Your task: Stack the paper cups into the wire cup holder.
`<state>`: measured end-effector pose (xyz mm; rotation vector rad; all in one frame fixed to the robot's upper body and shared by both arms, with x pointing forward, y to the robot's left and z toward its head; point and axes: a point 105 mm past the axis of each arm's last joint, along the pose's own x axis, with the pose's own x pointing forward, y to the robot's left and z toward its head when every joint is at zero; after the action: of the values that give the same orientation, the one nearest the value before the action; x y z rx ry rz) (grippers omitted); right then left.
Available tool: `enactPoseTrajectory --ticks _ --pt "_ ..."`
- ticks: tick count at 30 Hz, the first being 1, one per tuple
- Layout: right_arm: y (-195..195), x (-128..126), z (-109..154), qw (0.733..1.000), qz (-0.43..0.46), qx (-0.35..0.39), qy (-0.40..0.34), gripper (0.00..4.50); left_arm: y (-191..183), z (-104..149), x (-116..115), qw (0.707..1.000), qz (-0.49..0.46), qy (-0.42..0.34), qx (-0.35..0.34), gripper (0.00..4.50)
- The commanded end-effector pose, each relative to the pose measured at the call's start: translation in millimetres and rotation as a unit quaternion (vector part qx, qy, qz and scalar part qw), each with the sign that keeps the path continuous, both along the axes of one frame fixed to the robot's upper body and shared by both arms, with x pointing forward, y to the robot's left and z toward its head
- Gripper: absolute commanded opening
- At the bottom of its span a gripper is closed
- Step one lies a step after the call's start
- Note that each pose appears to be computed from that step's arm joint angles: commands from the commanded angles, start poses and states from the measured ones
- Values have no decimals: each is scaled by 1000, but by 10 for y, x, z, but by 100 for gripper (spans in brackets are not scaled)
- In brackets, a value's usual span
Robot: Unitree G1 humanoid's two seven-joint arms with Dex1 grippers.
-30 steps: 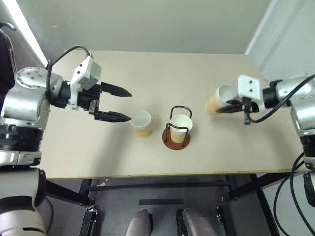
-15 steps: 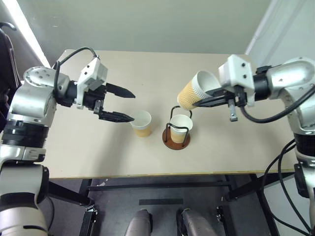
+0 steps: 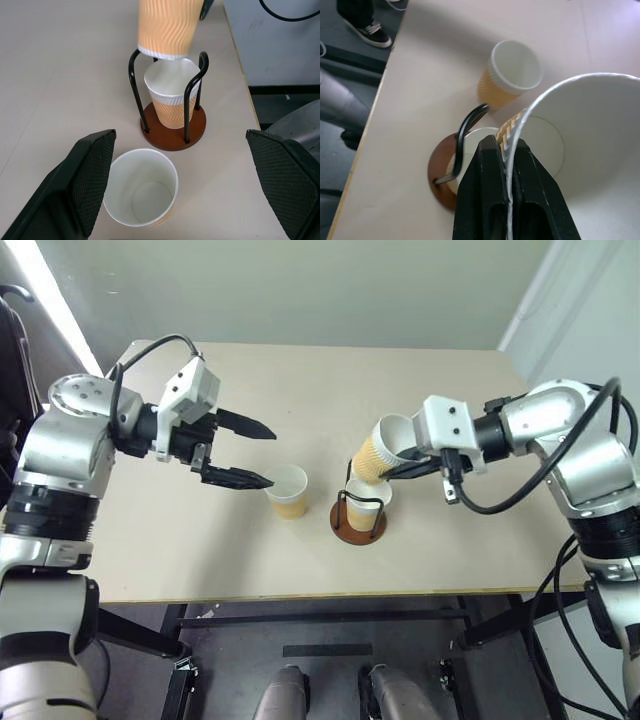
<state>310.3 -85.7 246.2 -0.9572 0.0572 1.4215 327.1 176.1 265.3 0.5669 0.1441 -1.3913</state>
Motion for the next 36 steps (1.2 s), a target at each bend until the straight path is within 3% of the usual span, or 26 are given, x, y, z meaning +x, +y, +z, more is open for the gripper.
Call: enactPoseTrajectory --ticks 1,23,27,36 --pt "31 -43 15 1000 16 -6 -10 3 9 119 -91 1000 -22 -14 -1 450" --pt "51 62 -298 997 31 -64 -23 3 -18 151 -117 1000 -26 -17 -2 450" --pt "96 47 -271 998 32 -45 -9 90 -24 149 -116 999 -27 -17 -3 450" --pt "129 61 -192 999 25 -21 -7 389 -29 145 -114 1000 -27 -15 -4 450"
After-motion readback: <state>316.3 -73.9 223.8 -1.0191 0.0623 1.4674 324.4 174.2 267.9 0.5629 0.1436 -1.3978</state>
